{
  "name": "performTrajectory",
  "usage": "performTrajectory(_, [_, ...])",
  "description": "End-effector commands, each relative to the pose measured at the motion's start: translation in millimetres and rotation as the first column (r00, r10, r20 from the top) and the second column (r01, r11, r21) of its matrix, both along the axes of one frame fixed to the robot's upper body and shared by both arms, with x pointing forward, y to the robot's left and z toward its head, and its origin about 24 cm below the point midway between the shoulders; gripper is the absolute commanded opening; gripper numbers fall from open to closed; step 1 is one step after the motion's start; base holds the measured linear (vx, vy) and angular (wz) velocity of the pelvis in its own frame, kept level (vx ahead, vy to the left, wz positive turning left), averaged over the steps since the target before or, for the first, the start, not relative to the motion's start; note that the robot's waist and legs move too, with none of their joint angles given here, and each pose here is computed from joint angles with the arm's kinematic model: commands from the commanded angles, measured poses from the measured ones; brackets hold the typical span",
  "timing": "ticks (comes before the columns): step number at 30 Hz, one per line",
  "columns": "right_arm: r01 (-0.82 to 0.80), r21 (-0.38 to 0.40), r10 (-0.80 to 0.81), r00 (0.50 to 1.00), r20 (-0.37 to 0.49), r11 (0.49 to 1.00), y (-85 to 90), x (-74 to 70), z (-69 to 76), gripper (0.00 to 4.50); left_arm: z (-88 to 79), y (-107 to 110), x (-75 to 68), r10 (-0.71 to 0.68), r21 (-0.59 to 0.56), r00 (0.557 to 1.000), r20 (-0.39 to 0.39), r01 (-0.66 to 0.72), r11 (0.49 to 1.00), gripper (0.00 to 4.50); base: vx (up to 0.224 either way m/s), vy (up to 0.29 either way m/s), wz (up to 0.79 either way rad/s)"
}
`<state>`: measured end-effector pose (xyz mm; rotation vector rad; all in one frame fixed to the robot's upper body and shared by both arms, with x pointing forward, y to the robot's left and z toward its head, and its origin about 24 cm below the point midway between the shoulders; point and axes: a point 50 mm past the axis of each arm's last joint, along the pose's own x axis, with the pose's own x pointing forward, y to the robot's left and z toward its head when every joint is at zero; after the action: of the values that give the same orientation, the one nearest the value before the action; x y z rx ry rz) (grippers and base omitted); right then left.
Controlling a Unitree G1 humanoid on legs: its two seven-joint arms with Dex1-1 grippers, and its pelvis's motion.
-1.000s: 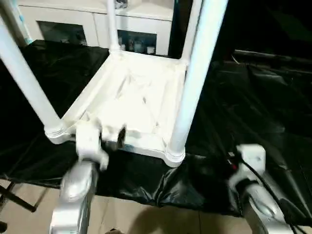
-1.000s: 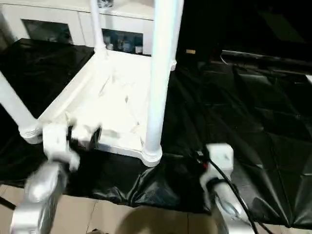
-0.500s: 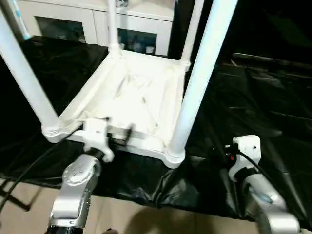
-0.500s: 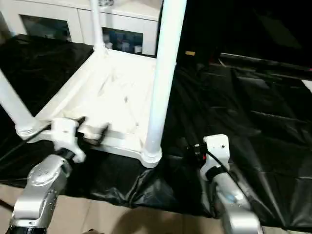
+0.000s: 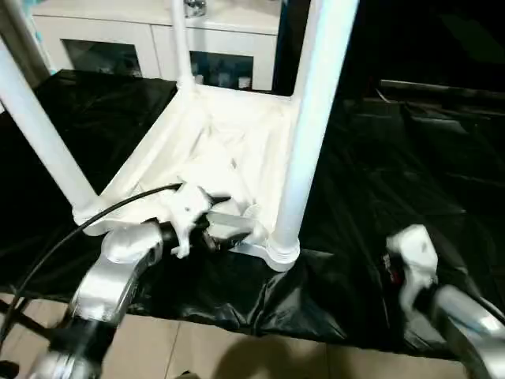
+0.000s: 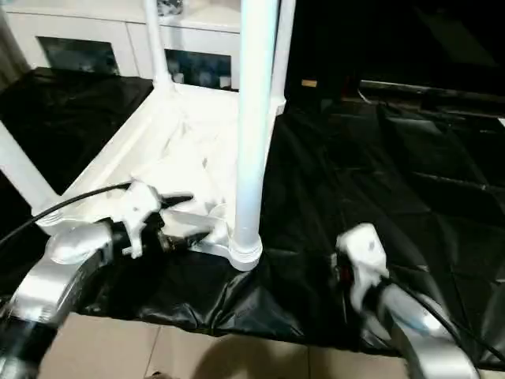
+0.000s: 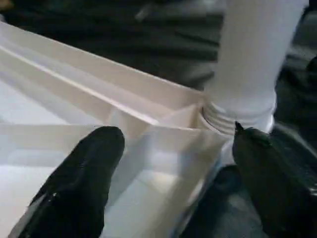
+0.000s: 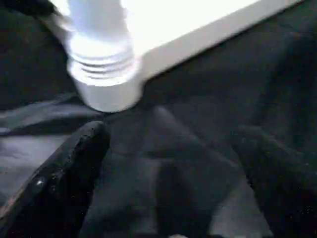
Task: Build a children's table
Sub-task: Rotate table base
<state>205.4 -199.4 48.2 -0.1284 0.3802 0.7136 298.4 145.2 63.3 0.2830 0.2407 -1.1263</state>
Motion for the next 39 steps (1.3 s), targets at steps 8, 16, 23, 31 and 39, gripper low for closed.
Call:
performTrajectory(8, [-0.145, -0.023, 0.143, 0.987, -0.077, 0.989, 4.5, -11.7, 9.0, 4.5, -10.1, -7.2, 12.3, -0.132, 0.123, 0.988, -0.081, 0.142, 0.982, 3.29, 0.0, 0.0, 0.0])
performTrajectory(16, [-0.21, 0.0, 0.208, 0.97, -0.125, 0.978, 4.7, -16.2, 15.2, 4.5, -12.4, -6.2, 20.0, -0.136, 0.132, 0.984, -0.111, 0.15, 0.98, 2.64, 0.0, 0.0, 0.0])
performTrajectory(23, [-0.238, 0.002, 0.236, 0.962, -0.139, 0.971, 6.9, -14.0, 16.4, 4.5, -16.3, -3.0, 22.3, -0.147, 0.164, 0.977, -0.153, 0.172, 0.971, 2.06, 0.0, 0.0, 0.0])
performTrajectory(31, [-0.26, -0.014, 0.255, 0.955, -0.153, 0.965, 9.3, -11.8, 14.9, 4.5, -19.4, -4.1, 22.5, -0.152, 0.175, 0.972, -0.177, 0.184, 0.967, 1.59, 0.0, 0.0, 0.0])
performTrajectory(39, [-0.264, -0.029, 0.257, 0.955, -0.146, 0.964, 10.2, -8.6, 13.6, 4.5, -24.2, 0.2, 23.6, -0.1, 0.236, 0.971, -0.217, 0.152, 0.96, 0.98, 0.0, 0.0, 0.0])
